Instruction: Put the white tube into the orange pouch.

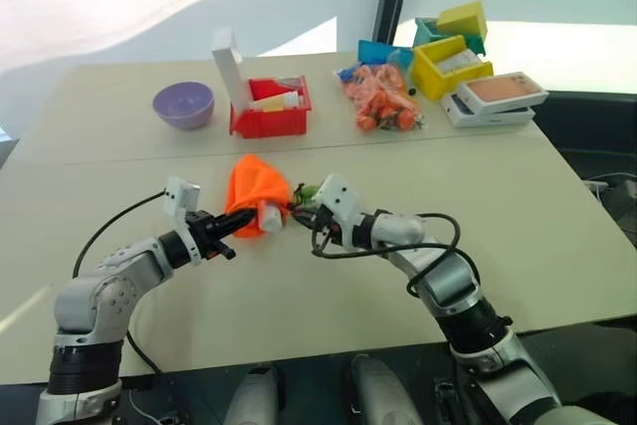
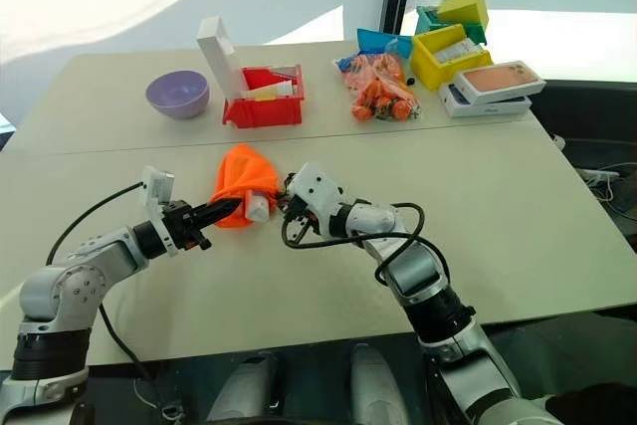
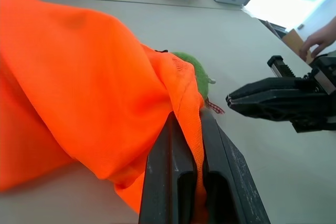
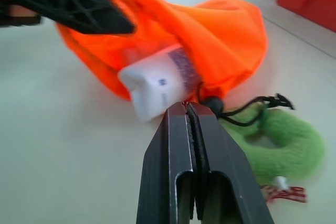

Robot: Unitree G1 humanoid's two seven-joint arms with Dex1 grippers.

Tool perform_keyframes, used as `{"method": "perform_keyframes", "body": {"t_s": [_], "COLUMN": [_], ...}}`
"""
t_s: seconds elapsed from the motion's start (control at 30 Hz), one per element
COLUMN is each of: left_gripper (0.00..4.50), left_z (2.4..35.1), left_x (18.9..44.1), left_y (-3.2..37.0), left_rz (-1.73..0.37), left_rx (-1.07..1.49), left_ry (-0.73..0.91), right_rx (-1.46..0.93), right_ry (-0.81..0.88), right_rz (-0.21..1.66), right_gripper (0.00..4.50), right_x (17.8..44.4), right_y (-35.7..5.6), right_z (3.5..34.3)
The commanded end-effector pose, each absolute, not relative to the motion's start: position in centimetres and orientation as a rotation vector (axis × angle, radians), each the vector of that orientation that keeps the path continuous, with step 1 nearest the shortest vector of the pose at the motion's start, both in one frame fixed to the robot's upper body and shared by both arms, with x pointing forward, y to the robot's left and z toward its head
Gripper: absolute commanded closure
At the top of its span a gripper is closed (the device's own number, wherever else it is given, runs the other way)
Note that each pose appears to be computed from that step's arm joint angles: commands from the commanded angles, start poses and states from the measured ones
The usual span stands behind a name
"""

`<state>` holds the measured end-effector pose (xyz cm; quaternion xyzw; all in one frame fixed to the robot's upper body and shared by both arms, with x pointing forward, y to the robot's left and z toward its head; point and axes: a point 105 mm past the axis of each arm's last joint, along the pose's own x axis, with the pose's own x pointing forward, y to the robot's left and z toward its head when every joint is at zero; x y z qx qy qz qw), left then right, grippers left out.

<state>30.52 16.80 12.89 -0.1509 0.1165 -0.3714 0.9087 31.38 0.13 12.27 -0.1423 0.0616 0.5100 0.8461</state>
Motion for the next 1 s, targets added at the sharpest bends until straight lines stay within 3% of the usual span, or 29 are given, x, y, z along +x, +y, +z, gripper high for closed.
{"method": "perform_keyframes", "body": {"t_s": [0.03, 0.5, 1.0], "left_gripper": [4.50, 4.50, 4.50], "left_z": [14.2, 13.5, 12.3], "left_x": [30.4, 29.2, 27.9], "left_y": [16.8, 16.7, 16.1], "left_rz": [-0.782, -0.809, -0.874], "left_rx": [-0.285, -0.247, -0.148], "left_ry": [0.200, 0.239, 0.307], "right_rx": [-0.293, -0.277, -0.244], "right_ry": [0.104, 0.050, -0.014], "right_rz": [1.108, 0.891, 0.860], "right_gripper": [4.44, 4.44, 4.44], "right_x": [31.0, 35.0, 35.3], "right_y": [2.3, 4.0, 4.8], "right_z": [12.7, 12.4, 13.5]}}
